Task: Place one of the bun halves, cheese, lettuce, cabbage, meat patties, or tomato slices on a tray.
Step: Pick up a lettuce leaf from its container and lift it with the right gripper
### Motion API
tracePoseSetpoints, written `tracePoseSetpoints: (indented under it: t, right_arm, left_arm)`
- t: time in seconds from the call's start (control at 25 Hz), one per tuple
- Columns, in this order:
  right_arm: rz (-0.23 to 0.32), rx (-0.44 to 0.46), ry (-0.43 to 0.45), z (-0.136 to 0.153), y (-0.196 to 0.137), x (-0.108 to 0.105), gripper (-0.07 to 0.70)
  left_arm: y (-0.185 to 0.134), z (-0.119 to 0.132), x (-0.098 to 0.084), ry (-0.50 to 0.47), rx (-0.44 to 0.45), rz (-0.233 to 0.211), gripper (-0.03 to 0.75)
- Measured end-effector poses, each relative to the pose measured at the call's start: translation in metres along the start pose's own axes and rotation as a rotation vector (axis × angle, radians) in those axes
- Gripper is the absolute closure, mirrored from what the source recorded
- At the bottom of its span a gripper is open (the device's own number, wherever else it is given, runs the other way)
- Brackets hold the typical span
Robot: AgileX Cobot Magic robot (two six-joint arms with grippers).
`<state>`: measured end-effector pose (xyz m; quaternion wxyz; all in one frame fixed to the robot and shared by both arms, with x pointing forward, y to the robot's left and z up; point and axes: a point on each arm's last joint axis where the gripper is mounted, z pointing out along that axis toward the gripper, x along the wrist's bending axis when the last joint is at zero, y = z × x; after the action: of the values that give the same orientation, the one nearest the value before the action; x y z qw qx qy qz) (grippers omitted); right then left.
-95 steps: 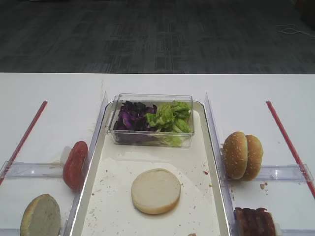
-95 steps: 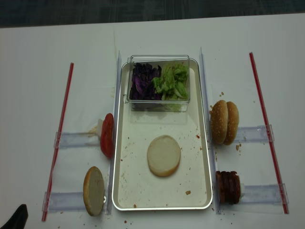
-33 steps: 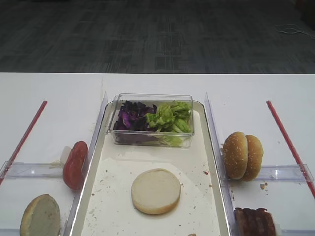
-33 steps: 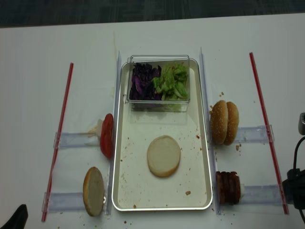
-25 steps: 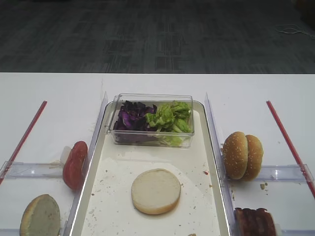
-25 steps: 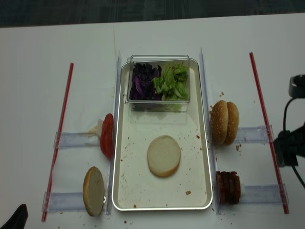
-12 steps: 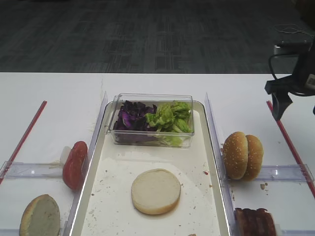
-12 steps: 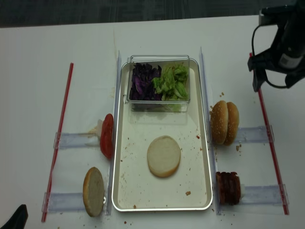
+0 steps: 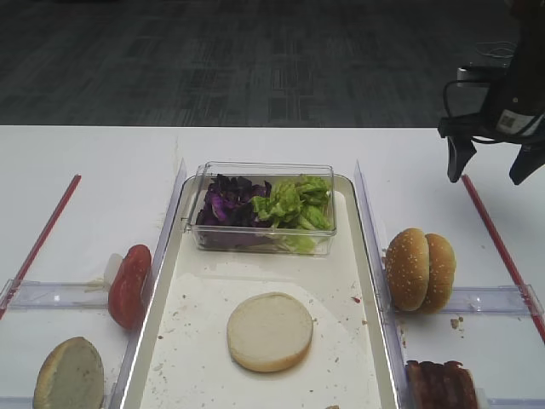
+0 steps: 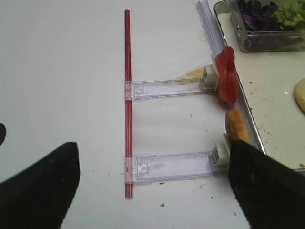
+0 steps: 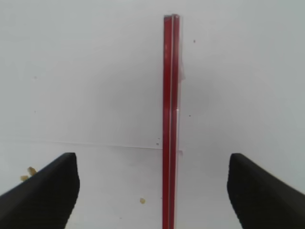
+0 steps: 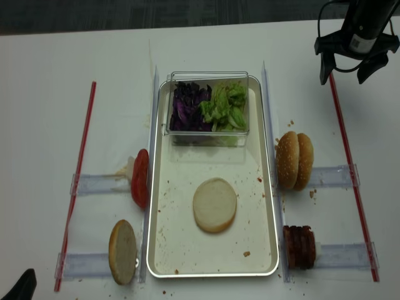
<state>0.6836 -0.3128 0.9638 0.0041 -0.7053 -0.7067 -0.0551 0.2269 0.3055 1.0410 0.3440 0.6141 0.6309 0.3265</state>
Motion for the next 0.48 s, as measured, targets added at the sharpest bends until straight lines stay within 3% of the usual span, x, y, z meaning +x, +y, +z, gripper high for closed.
tracePoseSetpoints:
  t: [0.16,0.24,0.32,0.48]
  right_arm:
    - [0.006,-0.012,0.058,-0.004,0.003,0.007,-0.026]
    - [-0.026,-0.023,0.065,-0.007,0.005,0.017,-0.013]
    - [-0.073,-0.036,0.074,-0.011,0.007,0.036,0.011]
    - [-0.208,-0.059,0.103,-0.016,0.006,0.097,0.034]
  left_arm:
    - [0.0,0.0,0.0,0.0,0.0,0.0,0.099]
    - [0.0,0.0,0.0,0.0,0.0,0.0,0.099]
    - [0.0,0.0,0.0,0.0,0.0,0.0,0.099]
    - [0.0,0.0,0.0,0.0,0.0,0.0,0.099]
